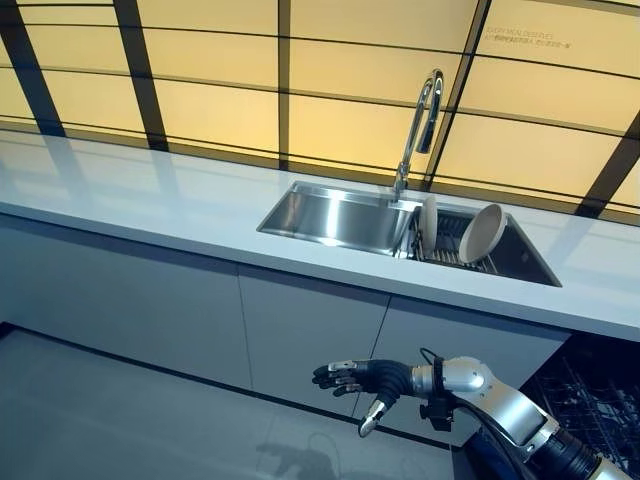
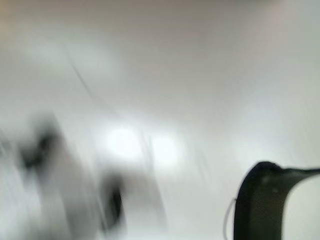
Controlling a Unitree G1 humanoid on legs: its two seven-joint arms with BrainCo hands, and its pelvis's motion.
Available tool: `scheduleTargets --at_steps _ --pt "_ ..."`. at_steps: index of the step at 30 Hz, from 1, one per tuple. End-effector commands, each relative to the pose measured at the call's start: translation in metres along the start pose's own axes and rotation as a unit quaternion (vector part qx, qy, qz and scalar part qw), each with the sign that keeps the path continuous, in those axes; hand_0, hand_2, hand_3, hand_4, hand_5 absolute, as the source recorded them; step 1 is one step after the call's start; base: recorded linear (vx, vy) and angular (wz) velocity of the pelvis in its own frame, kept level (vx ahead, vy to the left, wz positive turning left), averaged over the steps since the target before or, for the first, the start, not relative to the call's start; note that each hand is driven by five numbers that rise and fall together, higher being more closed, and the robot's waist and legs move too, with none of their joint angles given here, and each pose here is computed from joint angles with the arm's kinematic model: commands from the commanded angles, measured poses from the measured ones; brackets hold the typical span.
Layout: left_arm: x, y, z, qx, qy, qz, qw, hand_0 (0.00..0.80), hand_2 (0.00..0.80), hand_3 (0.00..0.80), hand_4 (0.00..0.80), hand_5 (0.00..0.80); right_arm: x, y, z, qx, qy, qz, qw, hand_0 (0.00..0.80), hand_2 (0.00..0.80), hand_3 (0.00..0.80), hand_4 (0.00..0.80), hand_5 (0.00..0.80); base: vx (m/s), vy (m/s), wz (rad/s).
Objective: Take plates into dishwasher
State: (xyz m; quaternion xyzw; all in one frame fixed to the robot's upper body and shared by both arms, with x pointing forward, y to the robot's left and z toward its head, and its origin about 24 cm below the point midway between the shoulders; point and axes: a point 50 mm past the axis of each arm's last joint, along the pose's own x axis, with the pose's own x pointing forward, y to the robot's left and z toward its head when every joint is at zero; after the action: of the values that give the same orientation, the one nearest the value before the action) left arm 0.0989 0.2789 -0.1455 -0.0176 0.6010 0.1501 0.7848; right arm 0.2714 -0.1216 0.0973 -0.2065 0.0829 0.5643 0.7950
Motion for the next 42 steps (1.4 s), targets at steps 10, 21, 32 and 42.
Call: scheduleTargets --at_steps 10,21,32,42 --pt "-0.001 0.020 -0.020 0.036 0.045 0.046 0.997 0.000 0.000 0.000 0.000 0.000 -0.001 -0.005 0.014 -0.010 -0.042 -0.012 0.999 0.000 0.000 0.000 0.000 0.000 0.222 0.165 -0.02" --pt "-0.001 0.017 -0.009 0.026 0.046 0.039 0.998 0.000 0.000 0.000 0.000 0.000 -0.001 -0.019 0.026 -0.007 -0.046 0.004 0.999 0.000 0.000 0.000 0.000 0.000 0.236 -0.131 0.19" --pt "0.000 0.012 -0.030 0.058 0.074 0.023 0.995 0.000 0.000 0.000 0.000 0.000 -0.012 -0.041 0.092 0.047 -0.200 -0.017 0.979 0.000 0.000 0.000 0.000 0.000 0.171 -0.058 0.04" --pt "-0.003 0.027 -0.040 0.065 0.088 0.032 0.993 0.000 0.000 0.000 0.000 0.000 -0.051 -0.085 0.125 0.027 -0.263 -0.120 0.957 0.000 0.000 0.000 0.000 0.000 0.080 -0.022 0.02"
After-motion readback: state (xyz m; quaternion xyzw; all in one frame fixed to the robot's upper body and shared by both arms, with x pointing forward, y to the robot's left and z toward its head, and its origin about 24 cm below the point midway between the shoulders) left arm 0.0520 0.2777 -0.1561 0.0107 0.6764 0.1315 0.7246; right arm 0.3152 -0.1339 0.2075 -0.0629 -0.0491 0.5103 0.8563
